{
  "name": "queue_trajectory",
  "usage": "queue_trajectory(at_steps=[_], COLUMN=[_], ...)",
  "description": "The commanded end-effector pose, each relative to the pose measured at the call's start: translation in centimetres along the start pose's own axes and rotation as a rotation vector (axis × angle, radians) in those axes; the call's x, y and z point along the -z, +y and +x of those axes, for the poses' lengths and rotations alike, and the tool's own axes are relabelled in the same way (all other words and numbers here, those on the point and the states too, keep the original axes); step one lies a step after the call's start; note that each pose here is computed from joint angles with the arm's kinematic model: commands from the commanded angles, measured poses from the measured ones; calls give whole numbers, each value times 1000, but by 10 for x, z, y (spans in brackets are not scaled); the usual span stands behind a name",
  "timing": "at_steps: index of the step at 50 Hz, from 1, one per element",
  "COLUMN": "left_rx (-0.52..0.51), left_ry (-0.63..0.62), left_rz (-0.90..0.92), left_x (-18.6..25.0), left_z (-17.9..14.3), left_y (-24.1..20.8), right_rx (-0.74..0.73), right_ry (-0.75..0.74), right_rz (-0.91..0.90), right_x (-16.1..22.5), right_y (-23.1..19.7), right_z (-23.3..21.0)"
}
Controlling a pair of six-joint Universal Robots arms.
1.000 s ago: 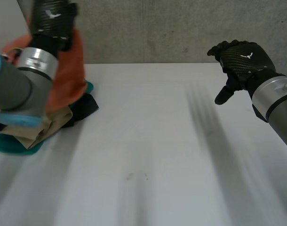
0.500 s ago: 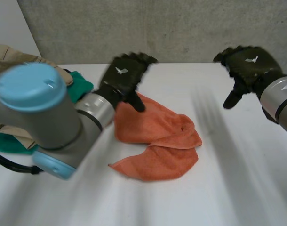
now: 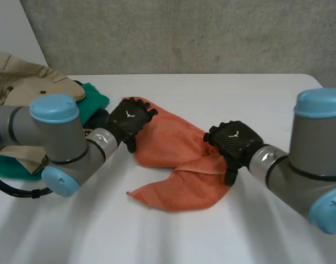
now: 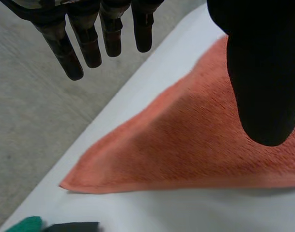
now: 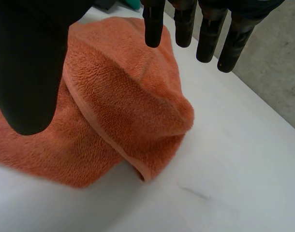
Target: Fold the laundry.
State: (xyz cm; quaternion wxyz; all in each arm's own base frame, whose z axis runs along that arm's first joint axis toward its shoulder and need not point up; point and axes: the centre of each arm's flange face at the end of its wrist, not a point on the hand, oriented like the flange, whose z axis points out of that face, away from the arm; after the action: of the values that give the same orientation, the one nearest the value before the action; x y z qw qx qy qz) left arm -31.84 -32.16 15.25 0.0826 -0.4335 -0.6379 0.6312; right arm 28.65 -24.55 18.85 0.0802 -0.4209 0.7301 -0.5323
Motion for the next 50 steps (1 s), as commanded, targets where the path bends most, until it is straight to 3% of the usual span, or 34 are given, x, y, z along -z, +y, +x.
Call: queue_trajectory(at_steps=[1, 14, 21, 25, 28, 35, 39, 43, 50], left_rx=[0, -7, -25, -51, -56, -46, 24, 156, 316], left_ry=[53, 147, 135, 80, -50, -155, -169, -139, 30], left_rz=[4, 8, 36, 76, 114, 239, 317, 323, 181], left_x=[-11, -20, -23, -16, 1, 51, 81, 96, 103], left_z=[24, 70, 72, 63, 36, 11, 6, 11, 71], left_y=[7, 15, 4, -24, -64, -132, -162, -165, -125], right_rx=[25, 15, 28, 33, 34, 43, 60, 66, 34], right_ry=[-5, 18, 44, 55, 110, 257, 307, 305, 144], right_rz=[42, 70, 108, 119, 148, 279, 366, 446, 540], right_x=[-35, -41, -24, -17, -10, 12, 21, 22, -22], right_y=[16, 16, 0, -6, -17, -56, -83, -101, -82], right_z=[-13, -7, -2, 2, 19, 70, 87, 90, 77])
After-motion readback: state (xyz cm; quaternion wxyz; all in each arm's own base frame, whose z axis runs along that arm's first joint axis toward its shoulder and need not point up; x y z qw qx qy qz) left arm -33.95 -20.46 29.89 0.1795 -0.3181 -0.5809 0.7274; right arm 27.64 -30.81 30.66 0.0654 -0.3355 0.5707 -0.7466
